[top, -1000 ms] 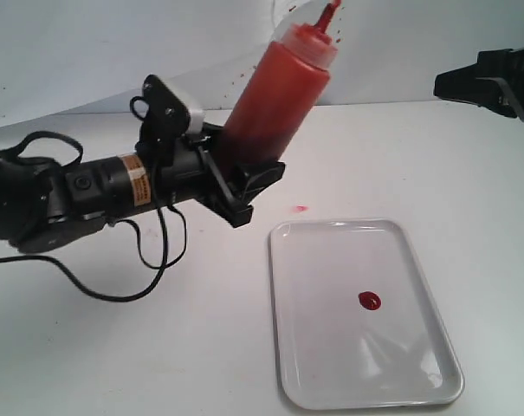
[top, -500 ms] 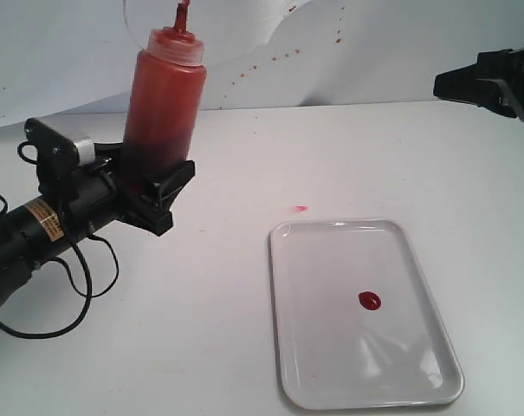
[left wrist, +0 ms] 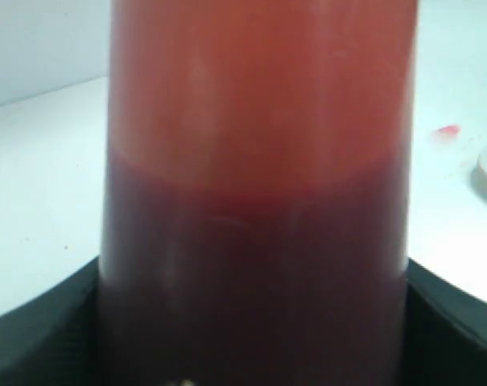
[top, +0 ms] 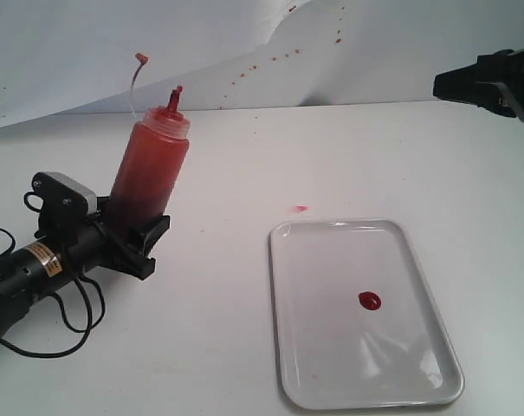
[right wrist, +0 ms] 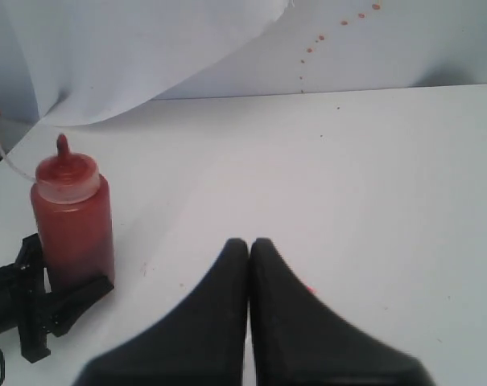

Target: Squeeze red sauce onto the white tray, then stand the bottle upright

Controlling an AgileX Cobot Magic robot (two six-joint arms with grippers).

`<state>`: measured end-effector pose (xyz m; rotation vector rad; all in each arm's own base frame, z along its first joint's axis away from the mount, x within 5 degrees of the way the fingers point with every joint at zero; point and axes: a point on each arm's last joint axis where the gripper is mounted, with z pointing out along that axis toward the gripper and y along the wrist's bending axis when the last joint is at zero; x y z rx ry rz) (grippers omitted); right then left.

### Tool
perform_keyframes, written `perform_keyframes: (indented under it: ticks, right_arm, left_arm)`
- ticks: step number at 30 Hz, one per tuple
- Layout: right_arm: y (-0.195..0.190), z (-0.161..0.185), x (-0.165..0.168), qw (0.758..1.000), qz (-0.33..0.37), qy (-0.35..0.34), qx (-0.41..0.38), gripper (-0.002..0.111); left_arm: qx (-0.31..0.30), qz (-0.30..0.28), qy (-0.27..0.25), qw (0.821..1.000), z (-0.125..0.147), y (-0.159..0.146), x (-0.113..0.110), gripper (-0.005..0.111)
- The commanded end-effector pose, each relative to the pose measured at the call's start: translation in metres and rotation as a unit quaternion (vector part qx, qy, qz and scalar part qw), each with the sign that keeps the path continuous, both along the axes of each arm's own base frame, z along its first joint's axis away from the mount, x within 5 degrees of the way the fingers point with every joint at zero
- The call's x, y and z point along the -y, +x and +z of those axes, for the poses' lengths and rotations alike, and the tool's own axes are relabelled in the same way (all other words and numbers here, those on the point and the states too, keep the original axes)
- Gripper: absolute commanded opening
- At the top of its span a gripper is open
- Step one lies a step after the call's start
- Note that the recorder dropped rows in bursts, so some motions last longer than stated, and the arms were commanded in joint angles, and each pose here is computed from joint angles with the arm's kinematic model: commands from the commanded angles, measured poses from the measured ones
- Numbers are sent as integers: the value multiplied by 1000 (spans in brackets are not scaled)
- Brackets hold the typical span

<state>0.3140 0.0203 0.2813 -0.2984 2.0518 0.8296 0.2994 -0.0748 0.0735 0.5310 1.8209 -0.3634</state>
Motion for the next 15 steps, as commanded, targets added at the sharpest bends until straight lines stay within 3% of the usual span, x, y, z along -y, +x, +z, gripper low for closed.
perform_keyframes:
  ticks: [1, 7, 11, 15]
  right_arm:
    - [0, 2, 1, 1000, 2, 2, 6, 0]
    - [0, -3, -20, 999, 35, 5, -4, 0]
    - [4, -23, -54, 996, 90, -13, -17, 0]
    - [14, -44, -71, 994, 93, 21, -49, 0]
  left_arm:
    - [21, 7, -6, 1000, -4, 2, -2, 0]
    - [13, -7, -1, 1000, -10, 0, 0, 0]
    - [13, -13, 0, 1000, -10, -1, 1, 0]
    - [13, -13, 0, 1000, -10, -1, 1, 0]
